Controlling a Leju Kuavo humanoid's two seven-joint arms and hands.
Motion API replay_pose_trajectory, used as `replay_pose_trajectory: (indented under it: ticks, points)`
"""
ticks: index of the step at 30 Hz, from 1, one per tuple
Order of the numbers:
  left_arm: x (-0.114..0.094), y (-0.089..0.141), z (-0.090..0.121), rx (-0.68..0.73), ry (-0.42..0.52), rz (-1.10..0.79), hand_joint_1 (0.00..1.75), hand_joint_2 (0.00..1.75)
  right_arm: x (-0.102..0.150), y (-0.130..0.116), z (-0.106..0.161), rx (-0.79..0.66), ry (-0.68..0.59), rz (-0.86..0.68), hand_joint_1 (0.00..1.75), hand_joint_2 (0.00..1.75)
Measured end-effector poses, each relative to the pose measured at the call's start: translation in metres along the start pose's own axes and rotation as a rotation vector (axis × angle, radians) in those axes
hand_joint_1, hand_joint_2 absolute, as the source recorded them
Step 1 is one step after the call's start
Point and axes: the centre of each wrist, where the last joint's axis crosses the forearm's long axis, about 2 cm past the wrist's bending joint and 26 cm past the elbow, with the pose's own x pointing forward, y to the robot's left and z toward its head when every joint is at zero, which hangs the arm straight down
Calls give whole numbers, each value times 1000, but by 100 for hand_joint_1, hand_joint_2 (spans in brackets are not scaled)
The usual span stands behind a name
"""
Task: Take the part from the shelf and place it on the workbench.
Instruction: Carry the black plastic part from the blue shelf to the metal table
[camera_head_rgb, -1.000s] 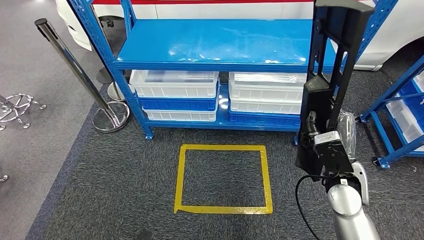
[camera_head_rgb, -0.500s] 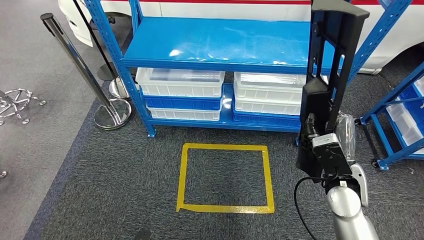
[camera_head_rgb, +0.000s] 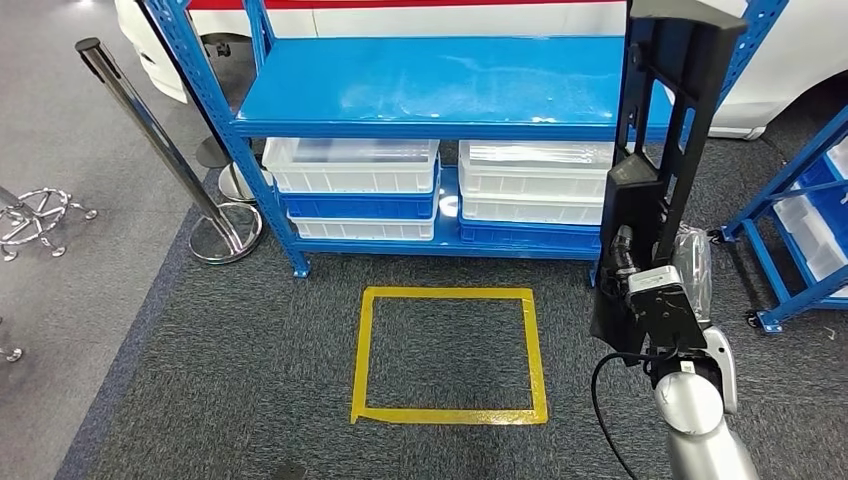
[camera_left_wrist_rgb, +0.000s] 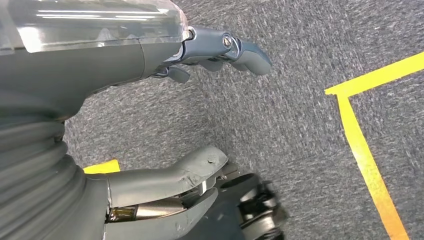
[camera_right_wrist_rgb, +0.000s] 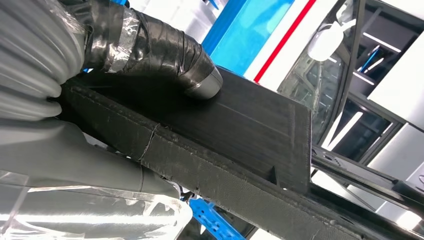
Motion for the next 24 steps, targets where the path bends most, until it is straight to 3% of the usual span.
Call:
replay_pose_trajectory:
  ticks: [24]
  points:
    - [1,0,0,-1,4,3,0,175,-1,0,2,2,5,0,175,175]
